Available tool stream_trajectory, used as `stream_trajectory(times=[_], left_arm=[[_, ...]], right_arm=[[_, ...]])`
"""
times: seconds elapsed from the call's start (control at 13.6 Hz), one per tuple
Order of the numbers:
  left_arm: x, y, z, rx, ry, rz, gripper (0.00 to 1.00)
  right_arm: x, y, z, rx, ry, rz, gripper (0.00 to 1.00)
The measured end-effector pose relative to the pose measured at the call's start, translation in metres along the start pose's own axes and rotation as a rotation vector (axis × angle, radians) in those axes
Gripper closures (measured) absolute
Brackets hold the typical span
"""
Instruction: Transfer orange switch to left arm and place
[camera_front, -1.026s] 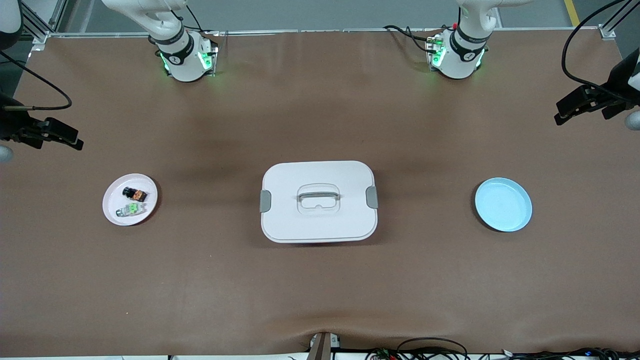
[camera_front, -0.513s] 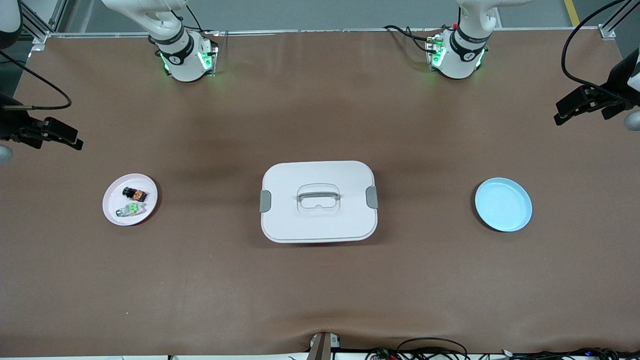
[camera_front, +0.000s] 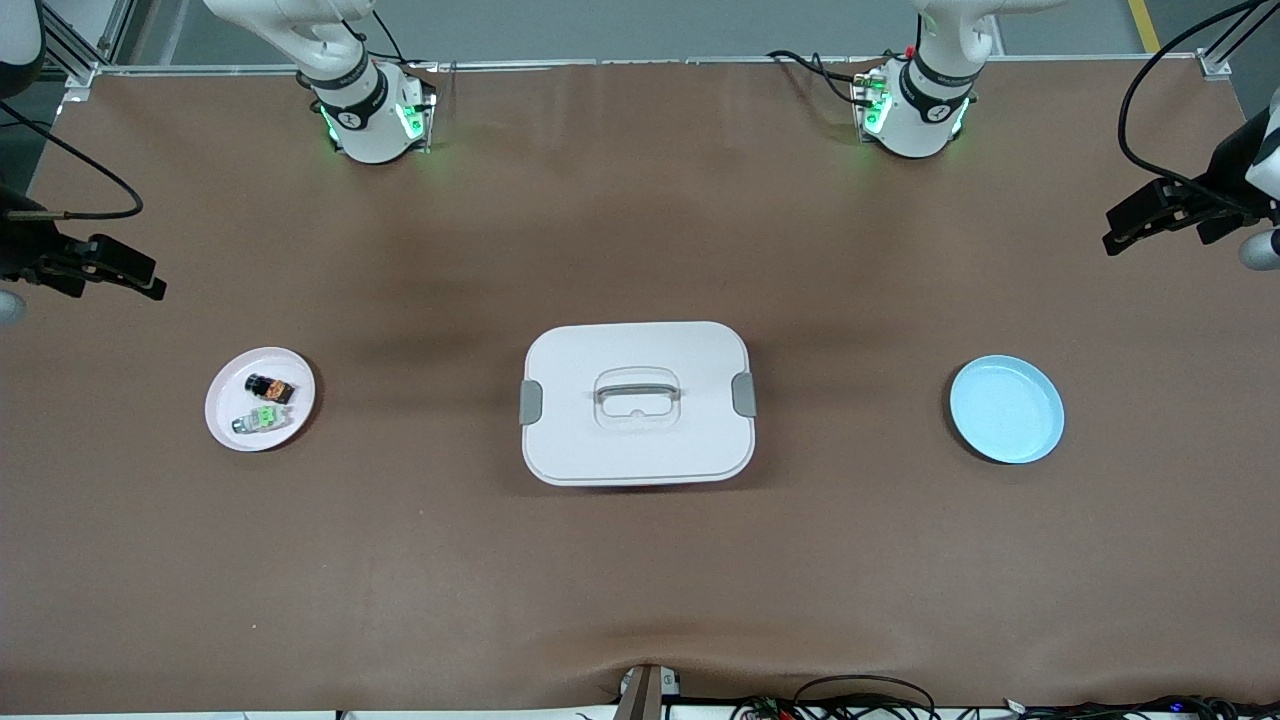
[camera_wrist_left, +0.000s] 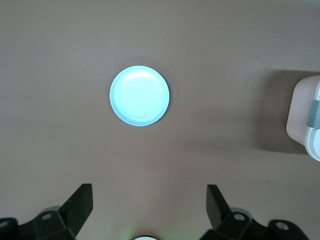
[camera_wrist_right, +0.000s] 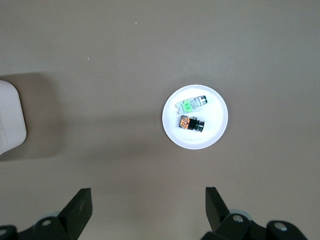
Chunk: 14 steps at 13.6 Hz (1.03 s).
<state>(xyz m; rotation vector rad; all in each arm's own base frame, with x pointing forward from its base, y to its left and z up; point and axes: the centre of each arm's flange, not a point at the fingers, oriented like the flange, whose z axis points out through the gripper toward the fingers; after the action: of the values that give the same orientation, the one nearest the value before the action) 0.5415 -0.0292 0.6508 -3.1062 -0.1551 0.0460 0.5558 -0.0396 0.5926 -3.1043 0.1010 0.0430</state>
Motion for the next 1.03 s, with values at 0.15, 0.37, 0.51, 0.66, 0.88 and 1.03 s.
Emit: stream_trajectory(times=[0.15, 0.37, 0.51, 0.66, 0.88, 1.03], left_arm=[[0.000, 0.000, 0.000, 0.000, 0.000, 0.000, 0.00], [0.000, 0.000, 0.000, 0.000, 0.000, 0.000, 0.00], [0.000, 0.000, 0.000, 0.000, -0.001, 0.001, 0.00], [0.000, 0.002, 0.000, 0.000, -0.002, 0.003, 0.00], [0.000, 0.004, 0.001, 0.001, -0.003, 0.008, 0.00], [0.000, 0.005, 0.001, 0.001, -0.004, 0.009, 0.00]], right_arm=[[0.000, 0.000, 0.000, 0.000, 0.000, 0.000, 0.00], [0.000, 0.001, 0.000, 0.000, 0.000, 0.002, 0.00], [0.000, 0.002, 0.000, 0.000, 0.004, 0.004, 0.00], [0.001, 0.002, -0.001, 0.000, 0.007, 0.005, 0.00], [0.005, 0.003, -0.001, -0.001, 0.035, 0.006, 0.00], [0.014, 0.006, 0.009, -0.003, 0.043, 0.013, 0.00]])
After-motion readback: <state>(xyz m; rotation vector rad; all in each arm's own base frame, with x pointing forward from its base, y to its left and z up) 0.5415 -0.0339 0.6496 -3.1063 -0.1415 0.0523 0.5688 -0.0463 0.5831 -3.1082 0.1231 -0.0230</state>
